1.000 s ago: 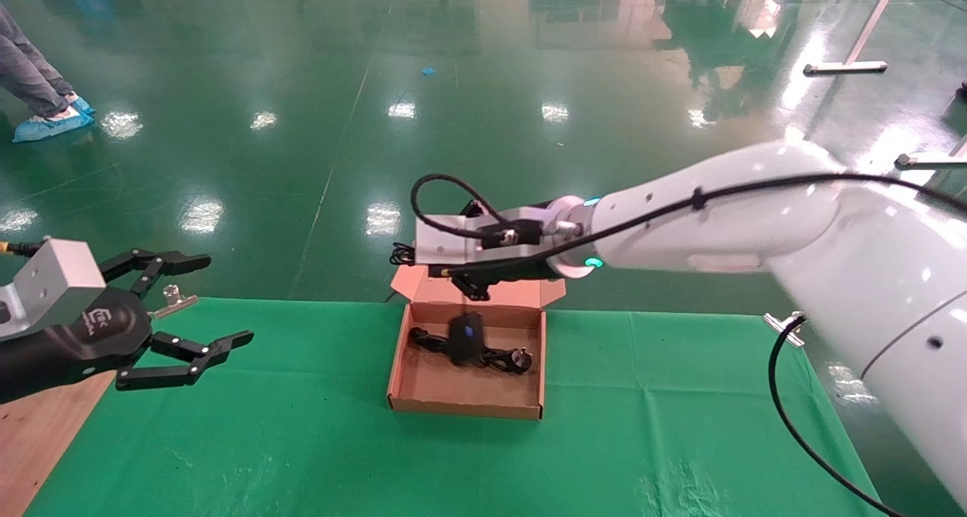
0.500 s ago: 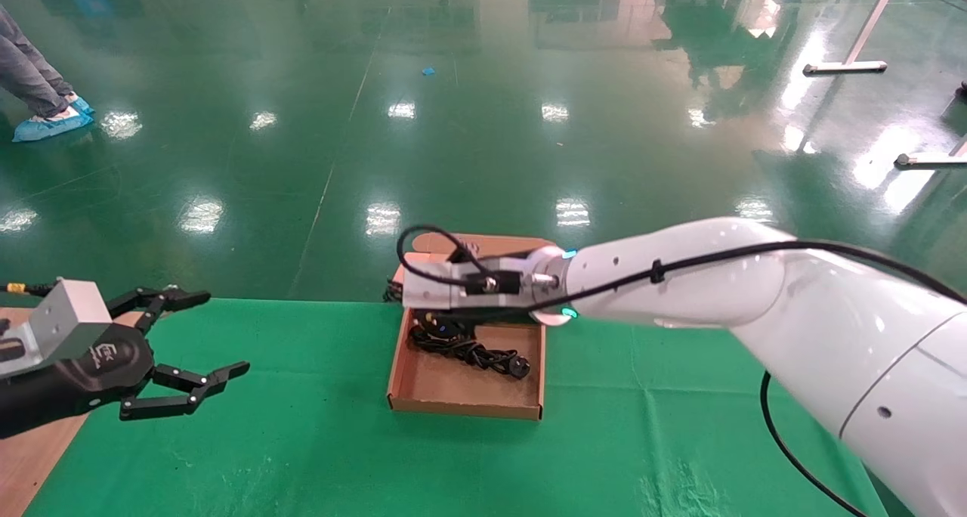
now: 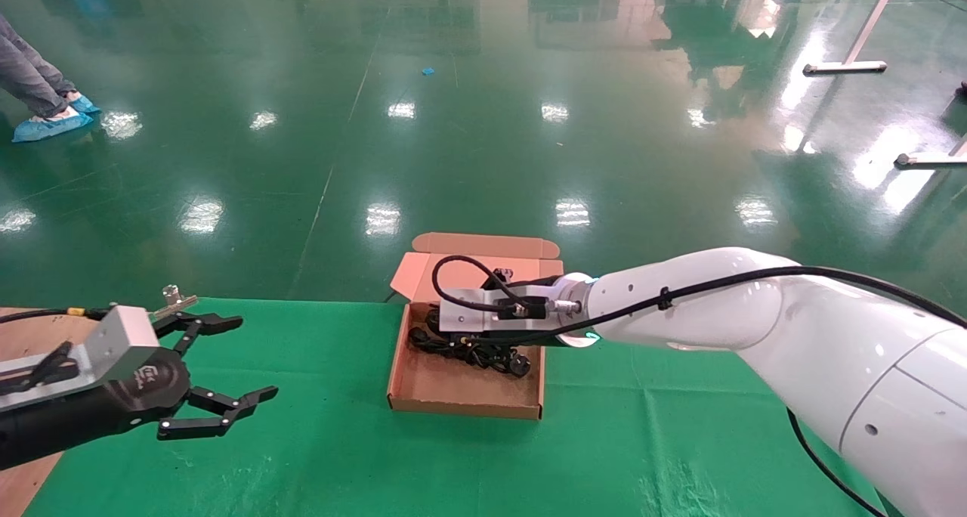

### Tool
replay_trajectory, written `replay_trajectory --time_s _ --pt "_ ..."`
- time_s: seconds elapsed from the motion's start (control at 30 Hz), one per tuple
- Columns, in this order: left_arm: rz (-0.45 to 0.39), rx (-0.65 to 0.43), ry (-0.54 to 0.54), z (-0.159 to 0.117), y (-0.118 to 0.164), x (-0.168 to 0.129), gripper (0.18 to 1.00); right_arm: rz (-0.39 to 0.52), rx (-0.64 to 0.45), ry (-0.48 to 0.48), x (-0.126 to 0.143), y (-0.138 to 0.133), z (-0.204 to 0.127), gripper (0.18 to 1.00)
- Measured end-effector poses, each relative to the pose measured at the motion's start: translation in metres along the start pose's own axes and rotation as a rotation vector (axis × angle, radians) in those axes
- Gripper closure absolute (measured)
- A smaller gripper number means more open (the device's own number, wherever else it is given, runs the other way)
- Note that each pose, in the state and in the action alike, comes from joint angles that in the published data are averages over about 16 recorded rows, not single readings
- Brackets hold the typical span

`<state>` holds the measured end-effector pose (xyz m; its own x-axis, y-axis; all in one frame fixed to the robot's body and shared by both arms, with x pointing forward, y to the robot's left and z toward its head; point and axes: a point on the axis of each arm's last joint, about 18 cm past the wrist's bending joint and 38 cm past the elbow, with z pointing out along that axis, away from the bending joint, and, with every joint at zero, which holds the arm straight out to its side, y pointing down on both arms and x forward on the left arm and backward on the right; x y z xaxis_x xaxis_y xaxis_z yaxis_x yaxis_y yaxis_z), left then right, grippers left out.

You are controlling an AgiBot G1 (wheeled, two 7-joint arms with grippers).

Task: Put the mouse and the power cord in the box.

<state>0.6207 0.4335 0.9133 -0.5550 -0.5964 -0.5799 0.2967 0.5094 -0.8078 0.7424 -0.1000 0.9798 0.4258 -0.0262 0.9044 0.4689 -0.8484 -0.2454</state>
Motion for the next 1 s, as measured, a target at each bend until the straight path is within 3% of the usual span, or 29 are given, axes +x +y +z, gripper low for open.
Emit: replay_trajectory --time_s 0.33,0.53,0.77,1.0 --pt "-0.004 -0.014 0.023 0.015 0.003 0.003 0.184 -0.001 0.000 0.001 0.000 0.000 0.000 0.876" --pt "0.001 -0.017 0.036 0.022 0.002 0.004 0.184 0.000 0.000 0.001 0.000 0.000 0.000 0.791" --pt "0.009 -0.018 0.046 0.026 0.000 0.005 0.184 0.010 0.005 -0.003 -0.002 0.001 0.000 0.643" --pt "-0.002 0.012 0.063 0.028 -0.008 0.008 0.184 0.090 0.049 -0.032 -0.014 0.005 -0.004 0.479"
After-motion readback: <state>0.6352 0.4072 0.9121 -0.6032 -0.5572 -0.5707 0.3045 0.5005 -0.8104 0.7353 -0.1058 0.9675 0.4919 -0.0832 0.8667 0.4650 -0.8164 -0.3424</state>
